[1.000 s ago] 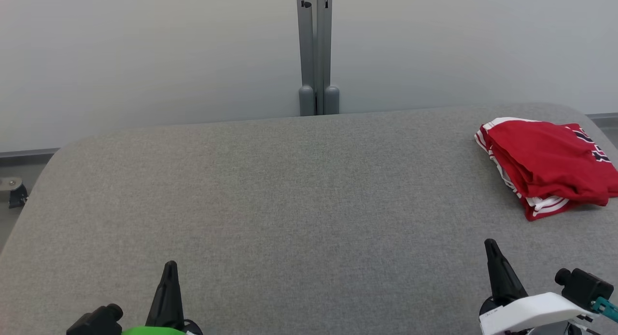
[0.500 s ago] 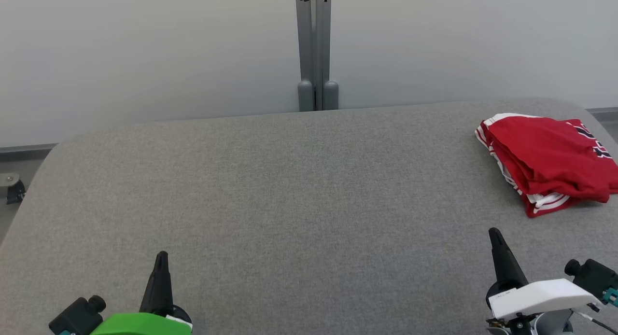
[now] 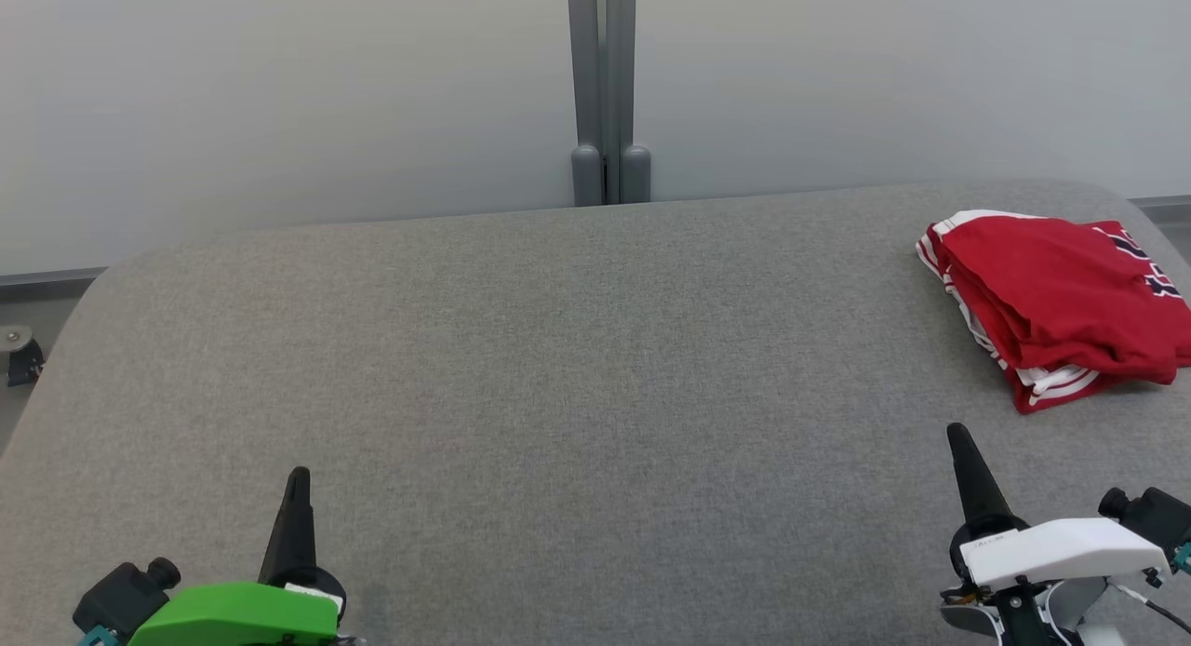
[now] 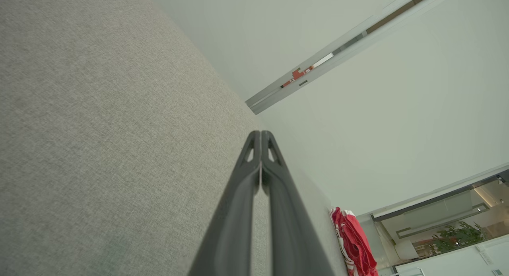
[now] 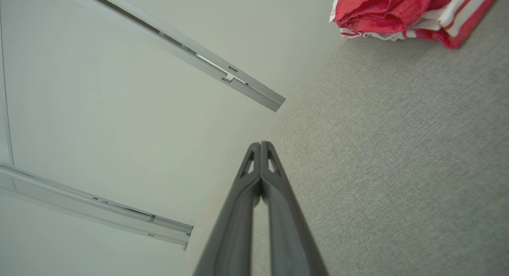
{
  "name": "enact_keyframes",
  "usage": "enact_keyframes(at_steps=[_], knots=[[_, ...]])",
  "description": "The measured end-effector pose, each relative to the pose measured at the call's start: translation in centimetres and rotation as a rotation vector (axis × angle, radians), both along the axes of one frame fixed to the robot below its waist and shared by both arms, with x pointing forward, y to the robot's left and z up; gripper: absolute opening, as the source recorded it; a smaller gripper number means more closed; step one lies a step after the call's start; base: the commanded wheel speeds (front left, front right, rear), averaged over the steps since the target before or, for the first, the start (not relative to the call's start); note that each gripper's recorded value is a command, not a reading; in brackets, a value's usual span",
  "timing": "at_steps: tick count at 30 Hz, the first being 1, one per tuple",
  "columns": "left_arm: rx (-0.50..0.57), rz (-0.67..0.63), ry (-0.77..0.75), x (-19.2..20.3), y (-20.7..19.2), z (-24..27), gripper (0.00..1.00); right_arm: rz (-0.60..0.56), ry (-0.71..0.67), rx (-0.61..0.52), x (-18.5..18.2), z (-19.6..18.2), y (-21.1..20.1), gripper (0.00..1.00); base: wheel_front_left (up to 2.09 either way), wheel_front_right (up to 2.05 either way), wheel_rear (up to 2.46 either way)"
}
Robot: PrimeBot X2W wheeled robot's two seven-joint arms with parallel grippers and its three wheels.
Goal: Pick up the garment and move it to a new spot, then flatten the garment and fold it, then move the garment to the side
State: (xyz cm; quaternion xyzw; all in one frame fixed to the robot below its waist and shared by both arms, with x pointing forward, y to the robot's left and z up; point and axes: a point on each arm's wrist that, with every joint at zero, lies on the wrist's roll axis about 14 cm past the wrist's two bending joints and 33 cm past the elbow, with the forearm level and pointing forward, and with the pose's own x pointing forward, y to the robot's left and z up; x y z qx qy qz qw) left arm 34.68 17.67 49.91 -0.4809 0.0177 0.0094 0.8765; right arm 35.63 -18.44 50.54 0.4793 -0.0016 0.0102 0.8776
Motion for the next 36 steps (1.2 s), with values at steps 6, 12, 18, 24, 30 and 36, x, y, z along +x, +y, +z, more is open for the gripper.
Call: enact_keyframes(at_steps=[6, 12, 18, 24, 30, 36], knots=[[-0.067, 0.003, 0.005, 0.5, 0.3, 0.0, 0.0, -0.004, 0.009, 0.067, 0.3, -0.1, -0.2, 0.0, 0.0, 0.0, 0.0], [-0.137, 0.004, 0.004, 1.0, 0.5, 0.1, 0.0, -0.007, 0.012, 0.137, 0.7, 0.0, -0.4, 0.0, 0.0, 0.0, 0.0], [-0.196, 0.004, 0.003, 1.3, 0.8, 0.2, 0.0, -0.007, 0.011, 0.195, 1.1, 0.1, -0.5, 0.0, 0.0, 0.0, 0.0], [-0.251, 0.006, 0.001, 1.7, 1.0, 0.2, 0.0, -0.011, 0.017, 0.25, 1.4, 0.0, -0.7, 0.0, 0.0, 0.0, 0.0], [-0.302, 0.007, -0.002, 2.1, 1.1, 0.3, 0.0, -0.012, 0.019, 0.303, 1.7, 0.1, -0.8, 0.0, 0.0, 0.0, 0.0], [-0.351, 0.007, -0.004, 2.5, 1.3, 0.4, 0.0, -0.01, 0.02, 0.355, 2.0, 0.1, -0.9, 0.0, 0.0, 0.0, 0.0]])
